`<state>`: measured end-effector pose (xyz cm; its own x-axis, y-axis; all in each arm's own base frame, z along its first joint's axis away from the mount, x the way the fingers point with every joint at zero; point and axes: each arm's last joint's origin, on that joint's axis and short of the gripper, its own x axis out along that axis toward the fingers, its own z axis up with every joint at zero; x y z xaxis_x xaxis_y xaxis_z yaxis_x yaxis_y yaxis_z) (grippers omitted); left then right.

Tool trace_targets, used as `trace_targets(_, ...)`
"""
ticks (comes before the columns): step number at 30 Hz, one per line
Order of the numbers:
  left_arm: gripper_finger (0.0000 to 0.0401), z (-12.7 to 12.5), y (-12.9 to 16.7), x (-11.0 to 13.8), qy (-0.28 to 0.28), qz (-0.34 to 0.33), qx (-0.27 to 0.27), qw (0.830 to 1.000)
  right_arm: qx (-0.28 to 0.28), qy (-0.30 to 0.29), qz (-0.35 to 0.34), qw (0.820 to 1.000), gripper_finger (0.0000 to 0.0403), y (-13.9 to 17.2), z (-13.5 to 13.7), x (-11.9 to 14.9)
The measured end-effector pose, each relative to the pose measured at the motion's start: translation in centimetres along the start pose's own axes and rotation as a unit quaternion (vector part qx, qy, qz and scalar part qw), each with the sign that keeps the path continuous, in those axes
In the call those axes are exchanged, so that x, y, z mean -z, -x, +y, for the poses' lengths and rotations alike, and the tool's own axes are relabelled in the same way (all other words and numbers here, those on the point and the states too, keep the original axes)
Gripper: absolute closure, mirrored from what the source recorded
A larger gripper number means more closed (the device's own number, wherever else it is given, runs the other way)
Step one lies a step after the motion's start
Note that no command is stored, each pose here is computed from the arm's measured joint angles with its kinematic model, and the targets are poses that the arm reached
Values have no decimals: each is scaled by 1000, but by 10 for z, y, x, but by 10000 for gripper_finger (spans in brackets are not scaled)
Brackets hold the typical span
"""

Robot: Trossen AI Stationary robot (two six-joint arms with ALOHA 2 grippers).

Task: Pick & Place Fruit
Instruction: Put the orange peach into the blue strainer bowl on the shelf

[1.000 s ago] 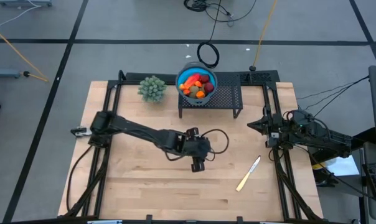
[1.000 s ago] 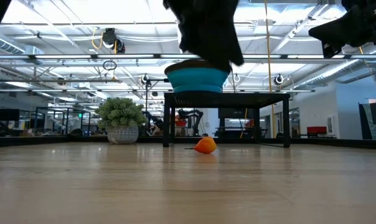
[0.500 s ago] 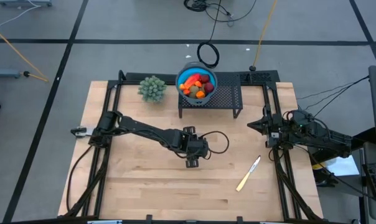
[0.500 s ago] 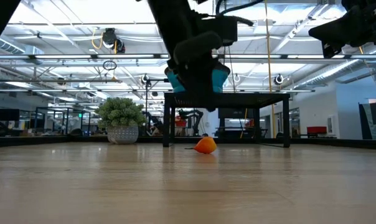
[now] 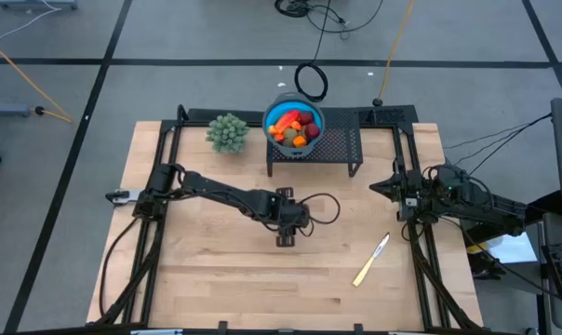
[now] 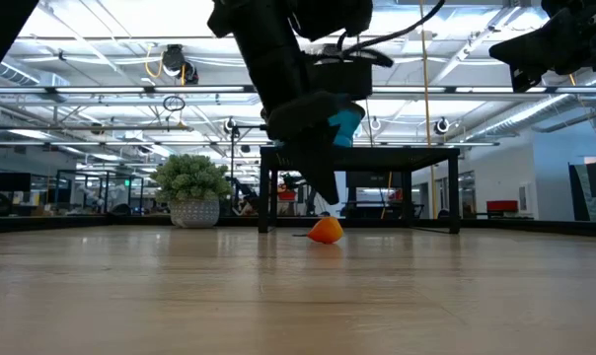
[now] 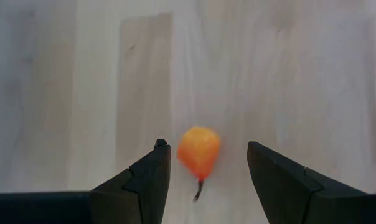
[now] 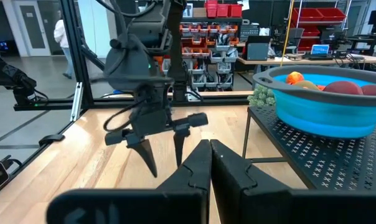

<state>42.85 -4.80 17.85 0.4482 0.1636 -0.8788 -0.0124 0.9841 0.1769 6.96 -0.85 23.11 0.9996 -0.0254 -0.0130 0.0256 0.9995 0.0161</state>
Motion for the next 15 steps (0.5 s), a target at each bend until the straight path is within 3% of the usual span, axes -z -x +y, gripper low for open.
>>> trace_targets(15, 187, 24, -8, 0, -15, -3, 32, 999, 0, 0, 0, 1000, 403, 0, 0, 0)
